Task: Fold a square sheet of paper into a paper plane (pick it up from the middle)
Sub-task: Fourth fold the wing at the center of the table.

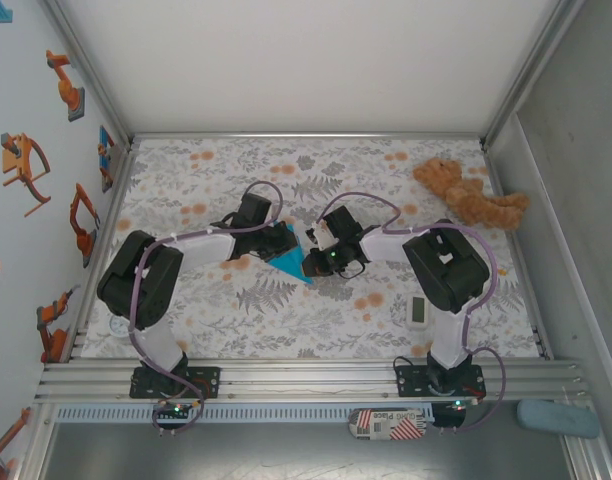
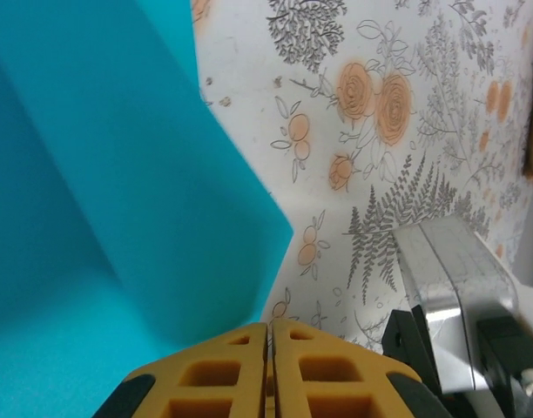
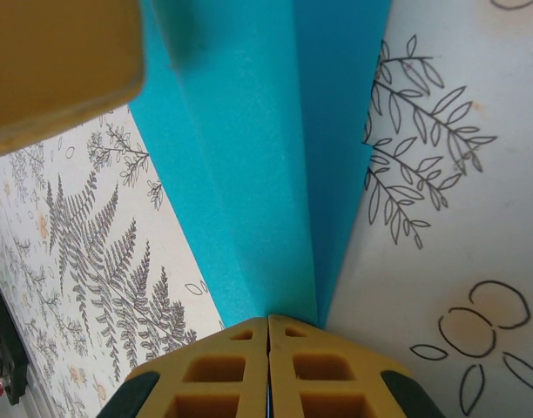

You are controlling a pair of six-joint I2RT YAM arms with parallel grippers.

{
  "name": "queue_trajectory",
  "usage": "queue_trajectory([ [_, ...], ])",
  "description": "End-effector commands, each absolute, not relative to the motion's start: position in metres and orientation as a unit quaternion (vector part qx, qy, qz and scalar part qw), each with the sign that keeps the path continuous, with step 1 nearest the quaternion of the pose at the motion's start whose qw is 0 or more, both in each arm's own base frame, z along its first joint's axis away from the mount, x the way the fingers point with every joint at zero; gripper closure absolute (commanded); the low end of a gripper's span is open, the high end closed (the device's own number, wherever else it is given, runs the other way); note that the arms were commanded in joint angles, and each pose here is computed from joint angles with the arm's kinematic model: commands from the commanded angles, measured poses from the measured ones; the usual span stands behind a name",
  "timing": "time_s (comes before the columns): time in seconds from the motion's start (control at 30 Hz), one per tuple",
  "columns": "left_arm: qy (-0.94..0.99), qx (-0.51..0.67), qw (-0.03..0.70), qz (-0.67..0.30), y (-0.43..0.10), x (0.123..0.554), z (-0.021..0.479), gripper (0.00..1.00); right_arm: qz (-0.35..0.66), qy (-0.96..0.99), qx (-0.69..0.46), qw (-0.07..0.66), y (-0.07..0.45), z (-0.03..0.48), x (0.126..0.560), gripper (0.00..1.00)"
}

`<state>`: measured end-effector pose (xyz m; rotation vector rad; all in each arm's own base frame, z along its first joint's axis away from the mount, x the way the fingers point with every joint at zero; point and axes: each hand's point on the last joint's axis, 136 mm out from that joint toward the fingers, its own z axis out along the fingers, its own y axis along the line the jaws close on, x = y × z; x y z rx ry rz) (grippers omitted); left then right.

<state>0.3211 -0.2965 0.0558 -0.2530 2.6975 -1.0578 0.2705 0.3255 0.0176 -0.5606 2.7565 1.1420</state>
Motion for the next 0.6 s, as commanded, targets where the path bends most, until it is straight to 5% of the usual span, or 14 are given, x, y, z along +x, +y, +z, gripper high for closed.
queue_trajectory([
  [0.0, 0.909, -0.079, 0.124, -0.389, -0.307, 0.328, 0.061, 0.89, 0.337, 0.924, -0.18, 0.028, 0.314, -0.007, 0.264, 0.92],
  [0.57, 0.914, -0.093, 0.112, -0.38, -0.292, 0.339, 0.033, 0.86, 0.33, 0.927, -0.178, 0.018, 0.311, -0.012, 0.26, 0.93],
])
